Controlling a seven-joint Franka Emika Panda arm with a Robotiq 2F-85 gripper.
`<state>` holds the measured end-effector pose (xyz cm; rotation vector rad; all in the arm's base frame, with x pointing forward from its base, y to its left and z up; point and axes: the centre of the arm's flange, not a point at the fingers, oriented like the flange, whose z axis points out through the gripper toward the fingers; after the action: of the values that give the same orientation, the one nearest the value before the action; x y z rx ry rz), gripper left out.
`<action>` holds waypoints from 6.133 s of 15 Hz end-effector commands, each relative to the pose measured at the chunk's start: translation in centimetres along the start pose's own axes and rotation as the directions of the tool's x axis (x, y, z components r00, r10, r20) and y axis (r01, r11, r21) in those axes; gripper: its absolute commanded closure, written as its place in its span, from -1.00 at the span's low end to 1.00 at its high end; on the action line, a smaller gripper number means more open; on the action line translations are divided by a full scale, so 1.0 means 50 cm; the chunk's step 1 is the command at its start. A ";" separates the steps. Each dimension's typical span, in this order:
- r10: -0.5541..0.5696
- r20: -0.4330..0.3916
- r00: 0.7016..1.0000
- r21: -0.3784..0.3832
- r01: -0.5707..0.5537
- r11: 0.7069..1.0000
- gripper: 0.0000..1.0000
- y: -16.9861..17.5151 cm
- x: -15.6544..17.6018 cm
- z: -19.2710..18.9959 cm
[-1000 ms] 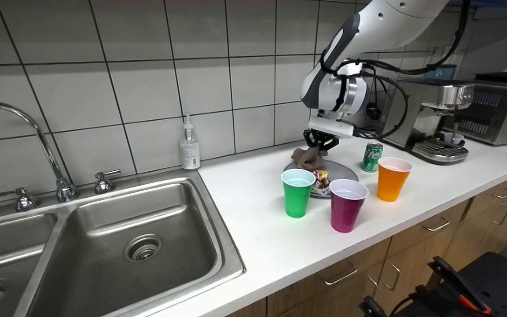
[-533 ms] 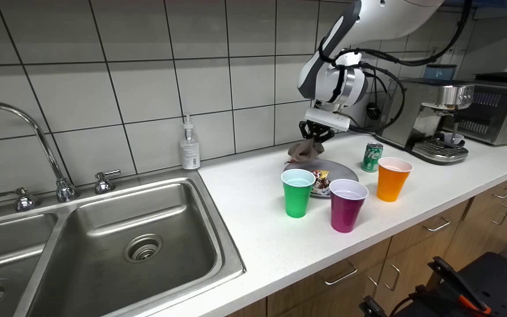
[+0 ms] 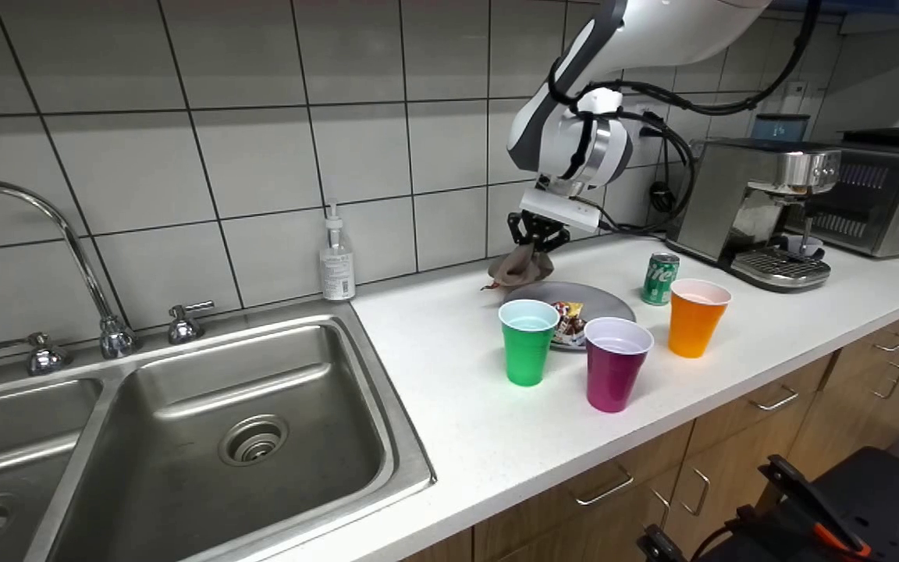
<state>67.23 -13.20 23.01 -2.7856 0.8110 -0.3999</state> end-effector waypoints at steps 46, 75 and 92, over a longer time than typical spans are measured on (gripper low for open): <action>-0.255 0.088 0.963 -0.040 0.259 0.965 -1.00 -0.020 -0.166 -0.068; -0.275 0.197 0.941 -0.162 0.308 0.938 -1.00 0.064 -0.230 0.003; -0.284 0.213 0.935 -0.176 0.322 0.930 -0.85 0.072 -0.242 0.020</action>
<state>56.10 -9.56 18.45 -3.0794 0.3791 -0.0975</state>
